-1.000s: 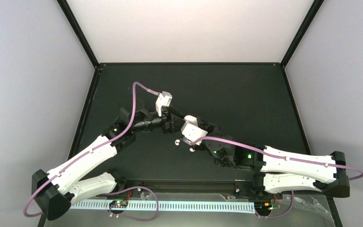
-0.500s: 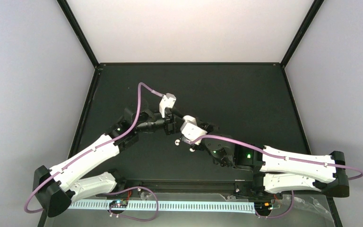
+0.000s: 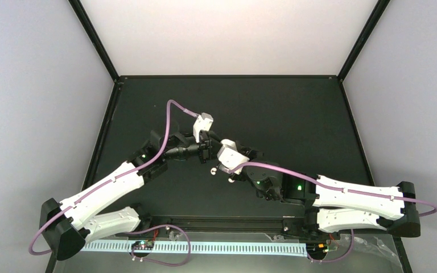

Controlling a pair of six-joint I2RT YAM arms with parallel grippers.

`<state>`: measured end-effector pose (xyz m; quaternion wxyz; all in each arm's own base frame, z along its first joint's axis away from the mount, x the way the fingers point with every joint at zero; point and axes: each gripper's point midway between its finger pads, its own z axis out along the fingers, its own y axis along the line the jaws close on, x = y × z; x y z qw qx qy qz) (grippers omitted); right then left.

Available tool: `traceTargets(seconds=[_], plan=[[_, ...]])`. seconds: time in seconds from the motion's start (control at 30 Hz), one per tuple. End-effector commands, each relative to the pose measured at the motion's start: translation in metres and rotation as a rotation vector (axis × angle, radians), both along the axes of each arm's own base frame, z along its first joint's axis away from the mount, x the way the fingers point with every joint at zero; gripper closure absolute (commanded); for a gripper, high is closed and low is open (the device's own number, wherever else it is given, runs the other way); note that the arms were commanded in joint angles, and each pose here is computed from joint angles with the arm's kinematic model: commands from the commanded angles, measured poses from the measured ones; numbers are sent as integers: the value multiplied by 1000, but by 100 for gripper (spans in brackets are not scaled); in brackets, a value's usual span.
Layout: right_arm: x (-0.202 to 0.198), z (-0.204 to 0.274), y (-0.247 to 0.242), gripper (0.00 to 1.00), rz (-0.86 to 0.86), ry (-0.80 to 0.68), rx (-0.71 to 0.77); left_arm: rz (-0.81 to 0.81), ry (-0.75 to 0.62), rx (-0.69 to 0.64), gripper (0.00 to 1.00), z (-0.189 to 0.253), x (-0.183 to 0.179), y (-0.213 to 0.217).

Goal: Insert the wireless bluetooth earbuds into the charging case
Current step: Pick up the charging case at the center of the board.

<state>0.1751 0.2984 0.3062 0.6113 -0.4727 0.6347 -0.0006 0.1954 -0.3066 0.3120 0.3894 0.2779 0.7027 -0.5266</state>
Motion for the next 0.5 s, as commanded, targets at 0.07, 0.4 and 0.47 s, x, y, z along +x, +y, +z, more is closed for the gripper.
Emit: traceTargets(seconds=[0.07, 0.4, 0.47], plan=[[-3, 22, 5, 62, 7, -8, 75, -15, -31, -29, 78, 15, -2, -4], [-5, 26, 2, 53, 11, 6, 96, 7, -39, -50, 90, 23, 0, -1], [-5, 27, 1, 49, 7, 12, 106, 17, -41, -53, 92, 24, 1, 0]])
